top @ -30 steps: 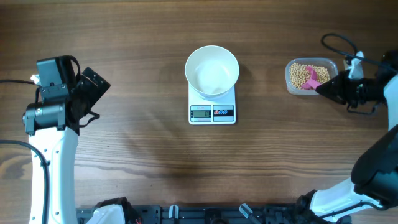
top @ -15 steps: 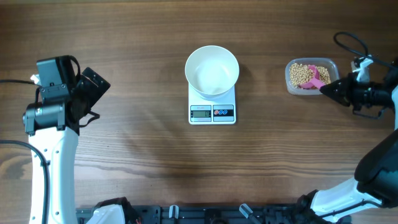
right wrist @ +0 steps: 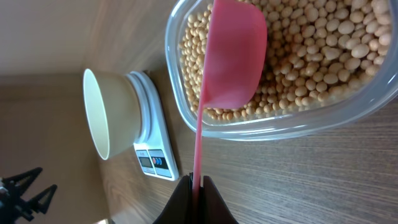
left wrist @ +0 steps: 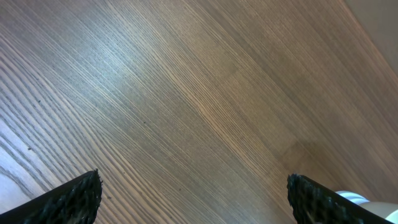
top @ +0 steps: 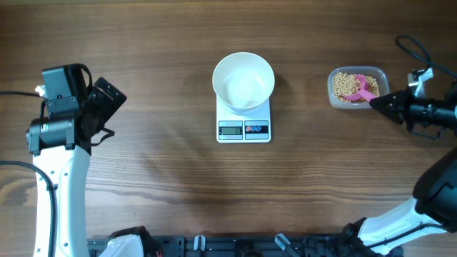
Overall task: Scoop item into bowl and weigh 150g on scale
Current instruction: 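Tilt and lift the scoop full of soybeans out of the tub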
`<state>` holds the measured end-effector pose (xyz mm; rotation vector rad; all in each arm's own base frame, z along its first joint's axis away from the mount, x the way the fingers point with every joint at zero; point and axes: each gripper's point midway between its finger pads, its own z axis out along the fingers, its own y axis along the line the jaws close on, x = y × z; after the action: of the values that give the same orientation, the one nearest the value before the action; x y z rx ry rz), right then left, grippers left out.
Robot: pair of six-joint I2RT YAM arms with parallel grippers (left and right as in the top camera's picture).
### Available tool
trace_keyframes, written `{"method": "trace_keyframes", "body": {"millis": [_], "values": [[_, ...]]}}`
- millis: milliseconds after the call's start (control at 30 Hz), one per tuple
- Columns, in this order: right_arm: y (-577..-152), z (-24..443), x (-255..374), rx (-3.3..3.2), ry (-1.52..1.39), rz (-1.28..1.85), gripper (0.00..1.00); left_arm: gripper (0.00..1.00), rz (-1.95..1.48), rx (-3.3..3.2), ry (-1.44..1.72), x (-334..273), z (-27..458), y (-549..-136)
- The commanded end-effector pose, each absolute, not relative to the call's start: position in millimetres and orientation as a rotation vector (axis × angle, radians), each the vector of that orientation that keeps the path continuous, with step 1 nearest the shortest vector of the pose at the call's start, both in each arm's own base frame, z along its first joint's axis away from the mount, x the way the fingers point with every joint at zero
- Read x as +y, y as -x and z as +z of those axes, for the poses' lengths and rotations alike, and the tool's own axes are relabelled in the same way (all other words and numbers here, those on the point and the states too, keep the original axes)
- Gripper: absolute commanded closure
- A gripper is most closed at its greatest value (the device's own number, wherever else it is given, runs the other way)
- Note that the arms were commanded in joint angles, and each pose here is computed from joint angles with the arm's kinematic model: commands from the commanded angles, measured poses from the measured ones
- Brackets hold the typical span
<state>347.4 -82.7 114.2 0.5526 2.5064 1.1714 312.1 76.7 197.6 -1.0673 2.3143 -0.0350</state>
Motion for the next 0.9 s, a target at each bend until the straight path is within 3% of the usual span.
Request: {"method": "trace_keyframes", "body": {"millis": [0,867], "values": [[-349,120,-92,2.408,-0.541,1.236,0.95,0.0,-0.014,2.313,1.079,81,196,-311],[-329,144,-114,2.231,-0.551,1.332,0.96,0.0,-0.014,2.312,1.078,81,196,-311]]}}
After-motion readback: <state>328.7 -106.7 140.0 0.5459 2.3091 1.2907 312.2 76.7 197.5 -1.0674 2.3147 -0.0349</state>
